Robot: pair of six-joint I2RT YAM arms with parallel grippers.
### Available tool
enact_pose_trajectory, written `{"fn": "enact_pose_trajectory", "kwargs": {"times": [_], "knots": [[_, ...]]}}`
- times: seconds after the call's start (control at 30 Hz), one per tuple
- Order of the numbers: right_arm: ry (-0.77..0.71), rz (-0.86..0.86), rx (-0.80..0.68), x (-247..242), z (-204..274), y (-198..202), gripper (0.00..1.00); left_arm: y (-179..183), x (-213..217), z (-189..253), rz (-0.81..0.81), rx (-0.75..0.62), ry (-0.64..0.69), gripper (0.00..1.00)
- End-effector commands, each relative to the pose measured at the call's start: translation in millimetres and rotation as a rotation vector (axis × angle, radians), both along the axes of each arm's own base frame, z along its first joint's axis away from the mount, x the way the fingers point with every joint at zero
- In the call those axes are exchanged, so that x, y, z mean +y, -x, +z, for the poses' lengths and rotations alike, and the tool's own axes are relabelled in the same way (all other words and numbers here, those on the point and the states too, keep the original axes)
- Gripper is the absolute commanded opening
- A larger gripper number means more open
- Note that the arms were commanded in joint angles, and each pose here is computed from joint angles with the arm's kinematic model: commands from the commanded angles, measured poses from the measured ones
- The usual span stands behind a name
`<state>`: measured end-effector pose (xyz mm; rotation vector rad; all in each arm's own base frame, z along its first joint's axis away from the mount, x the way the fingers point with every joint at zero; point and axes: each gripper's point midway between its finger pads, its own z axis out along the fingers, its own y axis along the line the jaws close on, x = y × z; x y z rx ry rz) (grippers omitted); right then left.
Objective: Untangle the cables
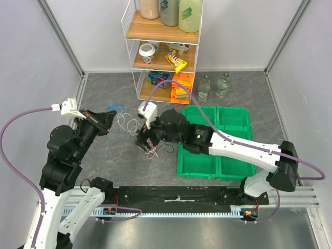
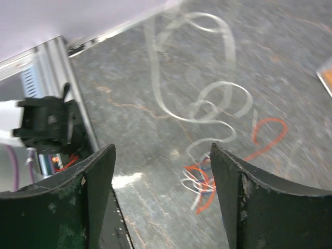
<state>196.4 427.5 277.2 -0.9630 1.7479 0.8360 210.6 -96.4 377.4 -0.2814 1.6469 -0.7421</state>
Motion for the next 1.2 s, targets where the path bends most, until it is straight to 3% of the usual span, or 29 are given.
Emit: {"fn": "enact_pose_trajectory", "kwargs": {"times": [0.0,0.27,0.6,0.7,0.87,0.9,1.17], "knots": [[-0.08,0.076,-0.135,39.2,41.2,12.5,0.78,6.9,-0.2,19.4,-0.009,-0.037,0.041,0.02],[-0.086,0.051,-0.212,57.0,43.0,6.7,0.72,7.8,-7.8,15.2,-0.048,-0.017,0.053,0.02],[-0.031,0.008,-0.282,63.0,12.3,-11.2,0.66,11.0,-13.3,18.4,-0.08,-0.02,0.076,0.02],[-0.037,0.024,-0.263,71.6,6.8,-9.3,0.53,10.7,-14.8,17.5,-0.086,-0.017,0.083,0.02],[-0.074,0.014,-0.216,64.7,14.3,-2.0,0.04,6.7,-9.0,13.5,-0.05,-0.018,0.068,0.02],[-0.087,0.012,-0.208,60.0,17.7,0.5,0.0,4.1,-5.3,10.6,-0.027,-0.015,0.058,0.02],[-0.313,-0.128,-0.135,1.9,72.0,9.4,0.0,-6.2,86.4,-25.6,0.474,0.016,-0.05,0.02]]}}
